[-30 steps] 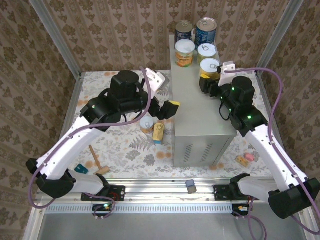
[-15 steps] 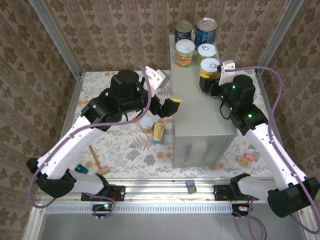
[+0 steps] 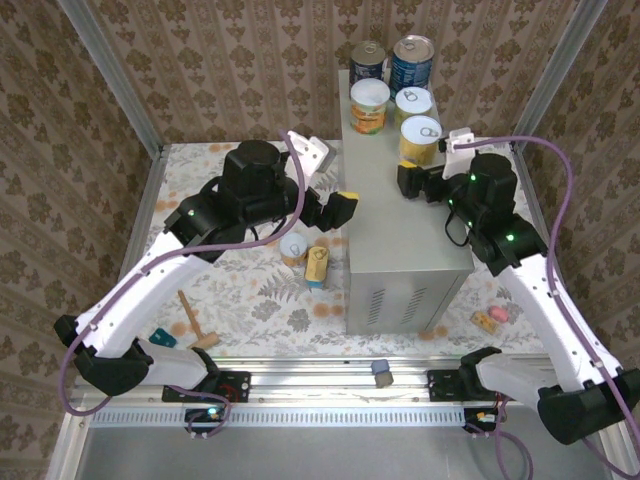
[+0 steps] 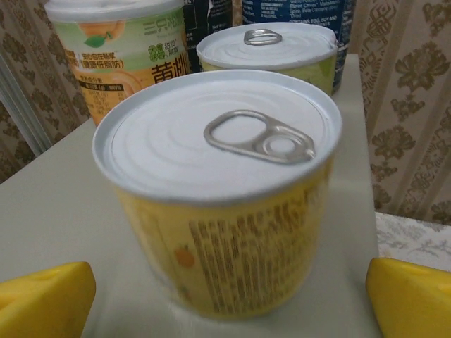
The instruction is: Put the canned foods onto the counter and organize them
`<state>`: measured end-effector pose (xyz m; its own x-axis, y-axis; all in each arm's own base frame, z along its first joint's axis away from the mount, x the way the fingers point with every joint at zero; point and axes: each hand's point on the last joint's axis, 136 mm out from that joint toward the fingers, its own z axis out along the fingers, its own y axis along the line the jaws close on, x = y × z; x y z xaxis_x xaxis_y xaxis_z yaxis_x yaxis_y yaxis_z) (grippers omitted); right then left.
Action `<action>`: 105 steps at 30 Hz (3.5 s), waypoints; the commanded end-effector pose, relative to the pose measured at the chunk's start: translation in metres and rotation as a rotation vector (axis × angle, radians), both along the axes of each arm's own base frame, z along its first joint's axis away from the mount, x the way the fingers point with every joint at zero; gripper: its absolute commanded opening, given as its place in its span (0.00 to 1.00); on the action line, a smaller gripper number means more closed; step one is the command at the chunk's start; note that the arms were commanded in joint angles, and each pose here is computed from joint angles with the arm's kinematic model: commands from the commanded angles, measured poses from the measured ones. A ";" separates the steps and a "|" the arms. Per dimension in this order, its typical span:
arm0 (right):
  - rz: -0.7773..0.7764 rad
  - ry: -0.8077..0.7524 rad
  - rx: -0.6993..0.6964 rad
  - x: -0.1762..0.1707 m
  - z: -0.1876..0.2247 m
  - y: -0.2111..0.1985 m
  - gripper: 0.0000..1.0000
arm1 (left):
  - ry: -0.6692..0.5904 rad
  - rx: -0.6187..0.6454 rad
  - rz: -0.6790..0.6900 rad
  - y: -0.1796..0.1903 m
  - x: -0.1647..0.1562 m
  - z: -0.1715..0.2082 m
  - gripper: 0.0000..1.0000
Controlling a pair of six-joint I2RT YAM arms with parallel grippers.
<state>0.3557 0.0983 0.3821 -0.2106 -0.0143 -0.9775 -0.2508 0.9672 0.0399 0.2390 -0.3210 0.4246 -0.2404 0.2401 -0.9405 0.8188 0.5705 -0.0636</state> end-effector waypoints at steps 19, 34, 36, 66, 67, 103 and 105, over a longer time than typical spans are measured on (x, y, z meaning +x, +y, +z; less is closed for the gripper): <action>-0.174 0.028 0.166 -0.023 0.031 -0.079 1.00 | 0.033 0.014 0.117 0.008 0.020 -0.012 1.00; -0.184 0.105 0.157 0.012 0.003 -0.082 1.00 | 0.035 0.025 0.135 0.010 0.022 -0.013 1.00; -0.179 0.115 0.157 0.015 -0.001 -0.081 1.00 | 0.032 0.026 0.137 0.011 0.023 -0.013 1.00; -0.162 0.168 0.158 0.032 -0.022 -0.078 1.00 | 0.031 0.028 0.138 0.014 0.023 -0.014 1.00; -0.161 0.169 0.157 0.032 -0.022 -0.078 1.00 | 0.032 0.029 0.138 0.014 0.023 -0.014 1.00; -0.187 0.106 0.103 -0.019 0.016 -0.070 1.00 | 0.029 0.015 0.149 0.025 0.017 -0.011 1.00; -0.182 0.091 0.081 -0.030 0.023 -0.066 1.00 | 0.029 0.012 0.145 0.026 0.015 -0.010 1.00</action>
